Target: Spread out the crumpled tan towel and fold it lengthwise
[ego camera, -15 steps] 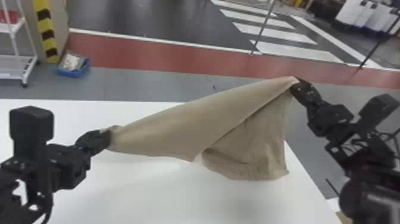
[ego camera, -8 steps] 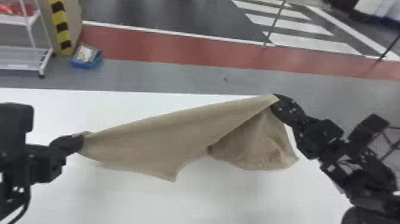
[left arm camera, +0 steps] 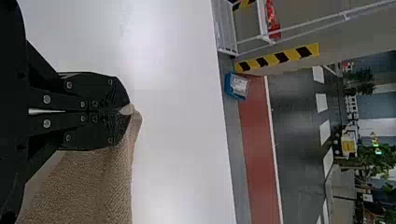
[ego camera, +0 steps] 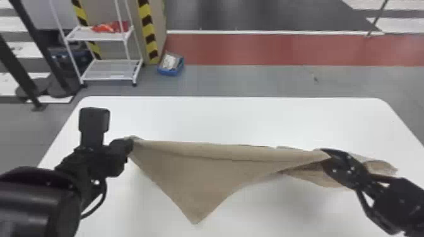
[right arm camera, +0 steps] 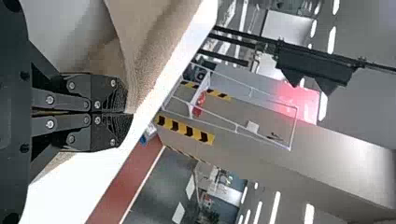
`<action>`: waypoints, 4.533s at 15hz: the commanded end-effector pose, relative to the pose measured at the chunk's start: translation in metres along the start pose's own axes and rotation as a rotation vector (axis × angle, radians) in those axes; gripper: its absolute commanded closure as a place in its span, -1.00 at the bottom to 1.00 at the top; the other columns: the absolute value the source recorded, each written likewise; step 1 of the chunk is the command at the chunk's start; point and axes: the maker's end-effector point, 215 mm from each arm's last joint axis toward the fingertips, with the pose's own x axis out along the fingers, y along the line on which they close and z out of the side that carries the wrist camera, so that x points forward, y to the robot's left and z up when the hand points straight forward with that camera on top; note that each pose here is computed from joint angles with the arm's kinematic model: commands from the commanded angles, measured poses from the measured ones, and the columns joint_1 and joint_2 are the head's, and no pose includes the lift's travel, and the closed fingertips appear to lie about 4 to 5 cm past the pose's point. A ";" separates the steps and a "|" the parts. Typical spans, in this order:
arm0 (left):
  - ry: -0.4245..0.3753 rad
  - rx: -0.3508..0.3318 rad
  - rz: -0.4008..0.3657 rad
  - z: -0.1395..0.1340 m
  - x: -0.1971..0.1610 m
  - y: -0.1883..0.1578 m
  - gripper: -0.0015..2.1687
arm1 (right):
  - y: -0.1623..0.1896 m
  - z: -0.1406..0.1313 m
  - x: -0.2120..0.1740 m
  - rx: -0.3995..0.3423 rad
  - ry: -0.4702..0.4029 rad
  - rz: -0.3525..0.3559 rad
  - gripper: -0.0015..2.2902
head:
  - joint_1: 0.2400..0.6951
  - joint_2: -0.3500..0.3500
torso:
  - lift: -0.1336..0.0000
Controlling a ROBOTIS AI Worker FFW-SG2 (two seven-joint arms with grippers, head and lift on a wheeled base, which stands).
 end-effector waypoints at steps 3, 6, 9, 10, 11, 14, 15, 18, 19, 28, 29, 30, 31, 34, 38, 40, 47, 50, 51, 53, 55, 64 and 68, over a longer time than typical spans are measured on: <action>0.030 0.003 0.064 -0.007 0.010 0.025 0.47 | 0.073 -0.024 0.008 0.005 0.070 0.147 0.72 | 1.00 0.33 | -0.86; 0.010 0.003 0.080 -0.009 0.009 0.016 -1.00 | 0.067 -0.040 0.020 -0.002 0.131 0.069 -0.15 | 1.00 0.46 | -0.86; -0.135 -0.010 0.183 0.022 0.003 0.023 -0.97 | 0.033 -0.043 0.009 0.000 0.136 -0.004 -0.94 | 1.00 0.44 | -0.86; -0.142 -0.011 0.199 0.021 -0.002 0.026 -0.97 | 0.018 -0.043 0.001 0.009 0.130 -0.034 -0.95 | 1.00 0.41 | -0.86; -0.136 -0.022 0.191 0.013 -0.008 0.026 -0.96 | 0.001 -0.044 -0.007 0.015 0.127 -0.067 -0.95 | 1.00 0.38 | -0.86; -0.145 -0.046 0.151 0.008 -0.026 0.015 -0.96 | -0.054 -0.067 -0.032 0.005 0.173 -0.207 -0.95 | 1.00 0.17 | -0.86; -0.146 -0.023 0.187 0.007 -0.026 0.021 -0.96 | -0.066 -0.070 -0.038 -0.003 0.175 -0.230 -0.95 | 1.00 0.09 | -0.86; -0.189 0.001 0.271 0.012 -0.036 0.037 -0.96 | -0.087 -0.070 -0.056 0.003 0.153 -0.280 -0.95 | 1.00 -0.07 | -0.86; -0.236 -0.011 0.279 0.017 -0.044 0.039 -0.96 | -0.088 -0.070 -0.057 -0.002 0.147 -0.282 -0.95 | 1.00 -0.09 | -0.86; -0.039 0.053 0.243 -0.051 -0.048 0.091 -0.96 | -0.089 -0.077 -0.063 -0.001 0.133 -0.296 -0.94 | 1.00 -0.01 | -0.86; -0.041 -0.001 0.152 -0.054 -0.057 0.086 -0.96 | -0.089 -0.079 -0.064 0.002 0.137 -0.297 -0.94 | 1.00 0.02 | -0.86; -0.045 -0.062 0.066 -0.057 -0.066 0.079 -0.96 | -0.089 -0.081 -0.064 0.004 0.138 -0.298 -0.94 | 1.00 0.04 | -0.86; -0.059 -0.151 -0.048 -0.056 -0.077 0.066 -0.96 | -0.088 -0.080 -0.064 -0.004 0.129 -0.296 -0.94 | 1.00 0.02 | -0.86; -0.127 -0.325 -0.282 -0.043 -0.103 0.030 -0.92 | -0.081 -0.084 -0.059 0.009 0.121 -0.293 -0.94 | 1.00 -0.07 | -0.86; -0.250 -0.266 -0.384 -0.028 -0.117 -0.022 -0.72 | -0.073 -0.083 -0.060 0.006 0.104 -0.292 -0.94 | 1.00 -0.21 | -0.86; -0.283 -0.248 -0.468 -0.030 -0.123 -0.062 -0.61 | -0.069 -0.073 -0.062 -0.034 0.064 -0.290 -0.93 | 1.00 -0.30 | -0.86; -0.170 -0.070 -0.551 -0.083 -0.127 -0.141 -0.58 | -0.071 -0.083 -0.080 -0.036 0.048 -0.325 -0.92 | 1.00 -0.76 | -0.86; -0.208 -0.004 -0.522 -0.091 -0.128 -0.151 -0.58 | -0.078 -0.076 -0.085 -0.040 0.012 -0.346 -0.92 | 1.00 -0.90 | -0.86; -0.233 0.010 -0.493 -0.091 -0.124 -0.151 -0.58 | -0.080 -0.070 -0.087 -0.046 -0.010 -0.355 -0.92 | 1.00 -0.92 | -0.86; -0.228 0.016 -0.491 -0.098 -0.120 -0.151 -0.58 | -0.080 -0.070 -0.088 -0.047 -0.009 -0.356 -0.92 | 1.00 -0.94 | -0.86; -0.194 0.022 -0.499 -0.110 -0.118 -0.154 -0.58 | -0.083 -0.061 -0.091 -0.066 -0.041 -0.371 -0.92 | 1.00 -0.96 | -0.86; -0.111 0.045 -0.506 -0.139 -0.110 -0.155 -0.44 | -0.092 -0.058 -0.102 -0.053 -0.061 -0.403 -0.92 | 1.00 -1.00 | -0.86; -0.120 0.041 -0.507 -0.136 -0.111 -0.159 -0.44 | -0.091 -0.061 -0.103 -0.049 -0.056 -0.404 -0.92 | 1.00 -1.00 | -0.86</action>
